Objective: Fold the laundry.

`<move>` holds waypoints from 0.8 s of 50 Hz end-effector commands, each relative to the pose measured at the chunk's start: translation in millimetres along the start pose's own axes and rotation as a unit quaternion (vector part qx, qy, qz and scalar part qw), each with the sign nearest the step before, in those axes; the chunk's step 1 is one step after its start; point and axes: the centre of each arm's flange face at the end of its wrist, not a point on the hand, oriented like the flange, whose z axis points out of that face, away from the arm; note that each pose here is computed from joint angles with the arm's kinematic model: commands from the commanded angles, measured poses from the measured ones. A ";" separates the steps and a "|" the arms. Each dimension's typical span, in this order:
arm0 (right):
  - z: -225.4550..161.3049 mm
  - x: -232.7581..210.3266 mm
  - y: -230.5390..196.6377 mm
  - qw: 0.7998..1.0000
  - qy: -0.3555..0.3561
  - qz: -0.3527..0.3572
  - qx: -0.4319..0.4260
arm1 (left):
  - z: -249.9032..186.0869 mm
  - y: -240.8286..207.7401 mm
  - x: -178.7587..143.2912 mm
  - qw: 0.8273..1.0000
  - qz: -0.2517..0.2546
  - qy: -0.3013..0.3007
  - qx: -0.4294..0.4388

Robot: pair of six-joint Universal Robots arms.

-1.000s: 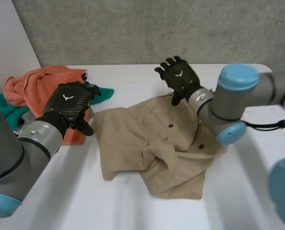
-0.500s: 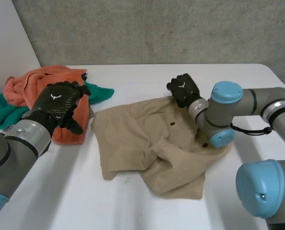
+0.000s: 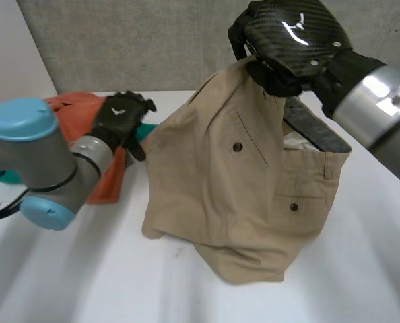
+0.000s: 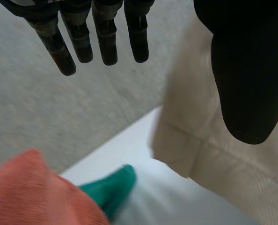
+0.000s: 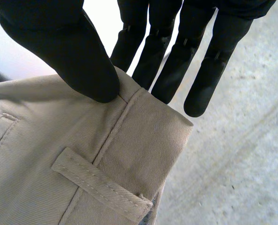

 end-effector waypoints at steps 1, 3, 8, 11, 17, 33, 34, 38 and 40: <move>-19.2 3.3 -7.2 1.000 0.009 0.009 0.005 | 12.3 40.4 26.9 0.996 -0.014 0.054 -0.069; -18.2 11.0 0.6 1.000 0.022 0.012 0.001 | 14.4 44.4 28.4 0.995 -0.017 0.058 -0.081; -4.5 31.0 37.1 0.998 0.055 0.011 -0.023 | 25.0 16.8 7.9 0.999 -0.006 0.011 -0.037; 18.0 48.9 55.2 0.994 0.103 -0.012 -0.029 | 39.3 -31.2 -11.2 0.997 0.009 -0.042 0.065; 67.3 111.4 45.3 0.957 0.281 -0.062 0.041 | 47.5 -144.1 -38.9 0.945 0.021 -0.108 0.308; 86.6 127.8 25.9 0.935 0.288 -0.062 0.195 | 14.7 -207.2 -29.1 0.911 -0.040 -0.087 0.402; 85.5 124.4 30.3 0.940 0.278 -0.058 0.187 | 13.0 -202.2 -26.3 0.915 -0.040 -0.081 0.393; 72.0 111.1 66.0 0.960 0.249 -0.041 0.120 | 3.4 -170.0 -10.9 0.939 -0.037 -0.048 0.337; 58.1 102.4 96.6 0.969 0.239 -0.029 0.058 | -3.8 -139.3 1.5 0.957 -0.034 -0.021 0.287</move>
